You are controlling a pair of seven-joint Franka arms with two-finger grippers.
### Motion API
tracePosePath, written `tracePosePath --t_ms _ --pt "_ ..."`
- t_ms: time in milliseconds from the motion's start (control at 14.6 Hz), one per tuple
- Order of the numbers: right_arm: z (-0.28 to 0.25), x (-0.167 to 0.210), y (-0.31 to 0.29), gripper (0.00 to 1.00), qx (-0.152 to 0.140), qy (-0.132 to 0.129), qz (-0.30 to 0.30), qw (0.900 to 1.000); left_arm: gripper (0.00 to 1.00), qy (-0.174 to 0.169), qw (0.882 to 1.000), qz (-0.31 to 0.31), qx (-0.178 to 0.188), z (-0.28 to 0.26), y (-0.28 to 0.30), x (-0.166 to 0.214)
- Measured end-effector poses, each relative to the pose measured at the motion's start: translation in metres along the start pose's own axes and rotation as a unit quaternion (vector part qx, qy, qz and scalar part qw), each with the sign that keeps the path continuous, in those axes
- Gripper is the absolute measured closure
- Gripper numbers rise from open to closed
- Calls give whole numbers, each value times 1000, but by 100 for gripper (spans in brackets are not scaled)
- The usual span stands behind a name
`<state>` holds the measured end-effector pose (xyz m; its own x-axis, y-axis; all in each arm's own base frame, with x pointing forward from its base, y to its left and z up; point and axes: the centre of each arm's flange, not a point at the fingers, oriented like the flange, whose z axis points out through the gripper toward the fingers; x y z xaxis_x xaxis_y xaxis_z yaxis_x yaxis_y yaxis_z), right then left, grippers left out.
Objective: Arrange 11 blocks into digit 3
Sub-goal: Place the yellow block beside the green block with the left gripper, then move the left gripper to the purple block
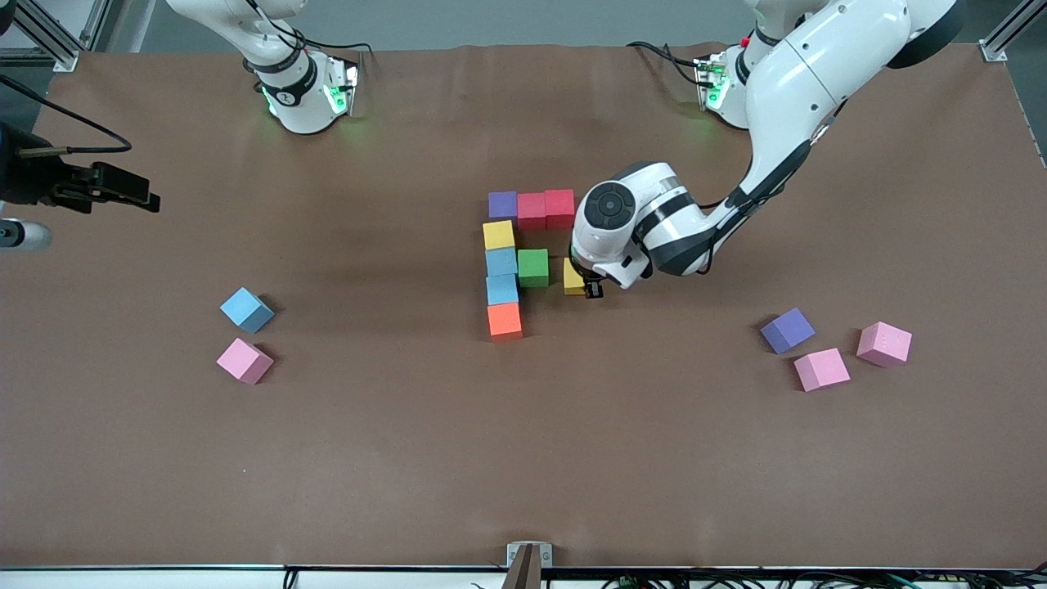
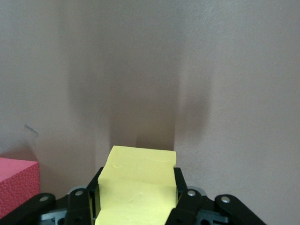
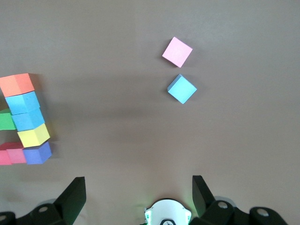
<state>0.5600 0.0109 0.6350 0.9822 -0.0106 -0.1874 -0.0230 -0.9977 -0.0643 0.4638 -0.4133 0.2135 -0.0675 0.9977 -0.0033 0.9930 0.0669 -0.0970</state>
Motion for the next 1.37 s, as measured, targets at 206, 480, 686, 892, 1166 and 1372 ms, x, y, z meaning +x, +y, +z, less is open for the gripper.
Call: tracePosePath --t_ms 206,480,686,892,1166,1372 --pt "-11 -4 -5 0 -3 23 -5 1000 41 -14 1000 5 -7 0 -3 -3" --pt "-24 -20 -2 0 -2 80 -2 997 41 -23 1000 8 -10 0 -6 -6" --pt "-33 -32 -1 0 -3 94 -1 996 41 -24 1000 11 -9 1 -9 -9" --pt "-35 -33 1 0 -5 97 1 995 41 -23 1000 17 -8 3 -17 -15" --pt "-35 -36 4 0 -5 88 3 996 41 -22 1000 17 -7 4 -20 -17" --pt "-38 -35 3 0 -5 89 3 996 42 -22 1000 18 -6 5 -21 -18"
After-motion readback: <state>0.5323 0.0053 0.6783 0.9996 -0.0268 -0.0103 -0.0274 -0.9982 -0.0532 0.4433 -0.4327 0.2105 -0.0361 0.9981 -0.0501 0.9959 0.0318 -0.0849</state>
